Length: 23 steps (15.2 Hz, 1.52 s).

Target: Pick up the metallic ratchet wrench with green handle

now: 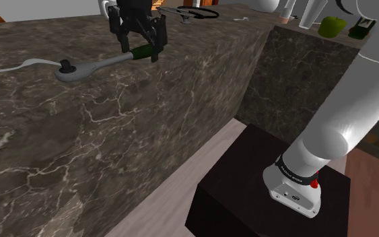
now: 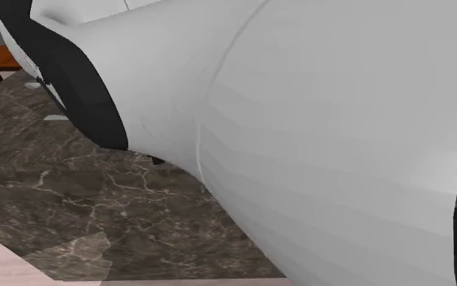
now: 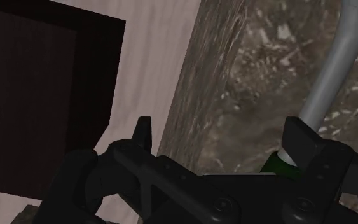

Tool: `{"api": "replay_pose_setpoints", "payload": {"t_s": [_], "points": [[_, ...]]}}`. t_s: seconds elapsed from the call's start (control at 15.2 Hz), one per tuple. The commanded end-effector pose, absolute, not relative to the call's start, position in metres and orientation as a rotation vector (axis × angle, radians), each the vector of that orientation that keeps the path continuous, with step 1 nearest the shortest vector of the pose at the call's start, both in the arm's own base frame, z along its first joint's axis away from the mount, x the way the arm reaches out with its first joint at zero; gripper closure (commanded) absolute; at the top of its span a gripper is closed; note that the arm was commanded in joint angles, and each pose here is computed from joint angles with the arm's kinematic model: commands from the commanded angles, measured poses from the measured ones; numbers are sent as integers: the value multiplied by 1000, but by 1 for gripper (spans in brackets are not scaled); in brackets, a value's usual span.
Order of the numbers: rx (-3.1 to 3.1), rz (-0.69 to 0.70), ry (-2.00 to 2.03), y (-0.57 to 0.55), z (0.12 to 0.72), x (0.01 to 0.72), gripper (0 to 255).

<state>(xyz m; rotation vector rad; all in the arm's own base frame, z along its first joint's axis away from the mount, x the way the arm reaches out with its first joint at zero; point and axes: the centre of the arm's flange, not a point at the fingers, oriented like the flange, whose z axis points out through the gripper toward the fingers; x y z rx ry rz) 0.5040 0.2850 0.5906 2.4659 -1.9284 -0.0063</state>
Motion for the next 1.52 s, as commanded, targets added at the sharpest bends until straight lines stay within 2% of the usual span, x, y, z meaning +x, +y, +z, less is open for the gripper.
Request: {"api": "replay_pose_setpoints", "payload": {"t_s": [0.0, 0.26, 0.92, 0.99, 1.45], "points": [[2383, 7, -2046, 291, 593, 525, 0], [2222, 31, -2249, 301, 605, 571, 0], [2220, 32, -2251, 301, 565, 572, 0], [2220, 32, -2251, 300, 565, 573, 255], [2220, 32, -2251, 300, 566, 573, 255]]}}
